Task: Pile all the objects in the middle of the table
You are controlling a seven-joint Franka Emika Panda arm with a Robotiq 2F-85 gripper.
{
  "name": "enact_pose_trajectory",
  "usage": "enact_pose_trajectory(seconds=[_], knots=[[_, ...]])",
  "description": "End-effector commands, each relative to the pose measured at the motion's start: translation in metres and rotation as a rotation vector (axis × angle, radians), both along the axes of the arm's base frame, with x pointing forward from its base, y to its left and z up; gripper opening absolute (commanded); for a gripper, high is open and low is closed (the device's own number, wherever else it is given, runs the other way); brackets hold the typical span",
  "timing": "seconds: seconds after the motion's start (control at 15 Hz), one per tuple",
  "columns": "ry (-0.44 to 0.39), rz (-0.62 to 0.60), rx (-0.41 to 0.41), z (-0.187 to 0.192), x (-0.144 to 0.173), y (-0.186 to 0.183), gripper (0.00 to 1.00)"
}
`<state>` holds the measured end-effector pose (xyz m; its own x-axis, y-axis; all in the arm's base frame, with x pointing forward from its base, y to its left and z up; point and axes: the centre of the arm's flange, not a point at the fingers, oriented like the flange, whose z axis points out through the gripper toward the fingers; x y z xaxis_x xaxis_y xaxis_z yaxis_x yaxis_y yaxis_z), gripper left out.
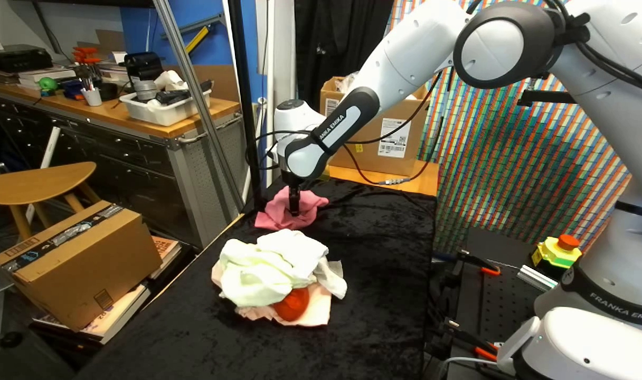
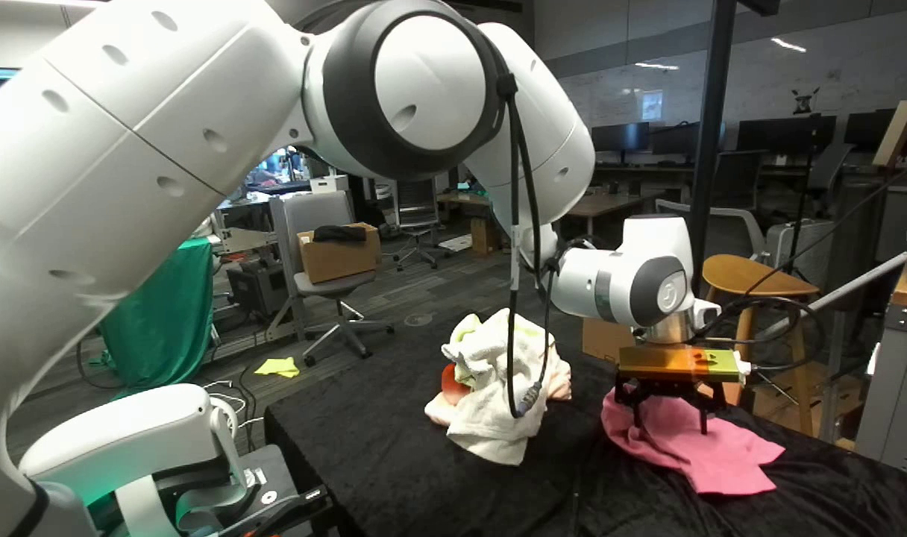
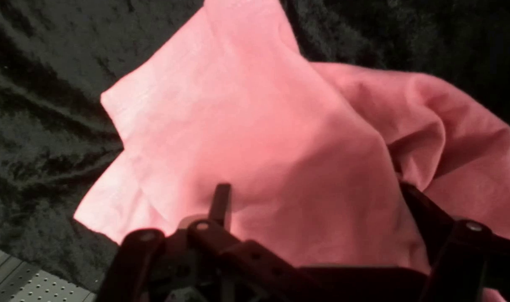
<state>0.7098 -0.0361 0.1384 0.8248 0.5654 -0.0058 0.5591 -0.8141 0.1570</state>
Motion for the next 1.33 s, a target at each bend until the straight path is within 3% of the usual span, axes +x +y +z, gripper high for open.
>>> enact_pose_trajectory(seconds=[0.0, 0.13, 0.67, 0.93, 1.27], knots=[[-0.05, -0.001, -0.025, 0.0, 0.014, 0.0, 1.0], [-0.055, -0.002, -0.024, 0.003, 0.016, -0.001, 0.75], [-0.037, -0.001, -0.029, 0.012, 0.021, -0.006, 0.11], [0.022, 0.015, -0.027, 0.019, 0.015, -0.007, 0.05], [0.096, 0.075, -0.002, 0.055, 0.015, -0.012, 0.1]])
